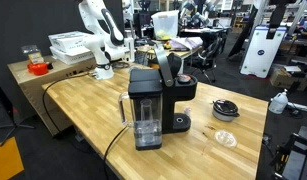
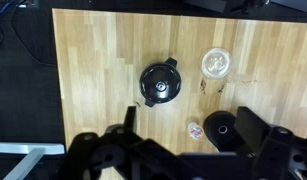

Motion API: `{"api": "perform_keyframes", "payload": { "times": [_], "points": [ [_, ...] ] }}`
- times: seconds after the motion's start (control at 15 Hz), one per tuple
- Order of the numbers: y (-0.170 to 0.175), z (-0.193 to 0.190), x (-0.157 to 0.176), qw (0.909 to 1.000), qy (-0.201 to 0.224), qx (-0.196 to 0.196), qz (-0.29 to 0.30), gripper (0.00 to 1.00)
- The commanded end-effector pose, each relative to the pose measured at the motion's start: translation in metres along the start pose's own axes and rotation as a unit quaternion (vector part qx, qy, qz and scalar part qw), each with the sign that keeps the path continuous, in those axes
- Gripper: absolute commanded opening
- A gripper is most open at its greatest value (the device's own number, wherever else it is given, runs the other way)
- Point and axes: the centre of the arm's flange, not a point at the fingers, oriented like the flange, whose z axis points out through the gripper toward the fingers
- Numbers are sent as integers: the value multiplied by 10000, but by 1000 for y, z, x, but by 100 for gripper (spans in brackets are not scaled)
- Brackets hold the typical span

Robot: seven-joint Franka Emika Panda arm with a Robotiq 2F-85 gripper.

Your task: Remove the capsule coffee from the coffee maker and place it on the table

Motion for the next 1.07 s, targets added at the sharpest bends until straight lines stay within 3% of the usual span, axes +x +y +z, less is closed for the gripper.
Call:
{"api": "perform_keyframes", "payload": {
  "times": [0.0,0.2,0.4,0.6,0.67,0.8,1.0],
  "points": [
    [0,0,0,10000,2,-1,0,100],
    [1,17,22,9986,-212,-1,-482,100],
    [-9,43,59,9914,-474,151,-1208,100],
    [-12,60,104,9842,-464,8,-1707,100],
    [-23,64,80,9884,-452,5,-1450,100],
    [-21,71,99,9858,-499,-28,-1603,100],
    [-18,68,101,9855,-483,-39,-1628,100]
  ]
}}
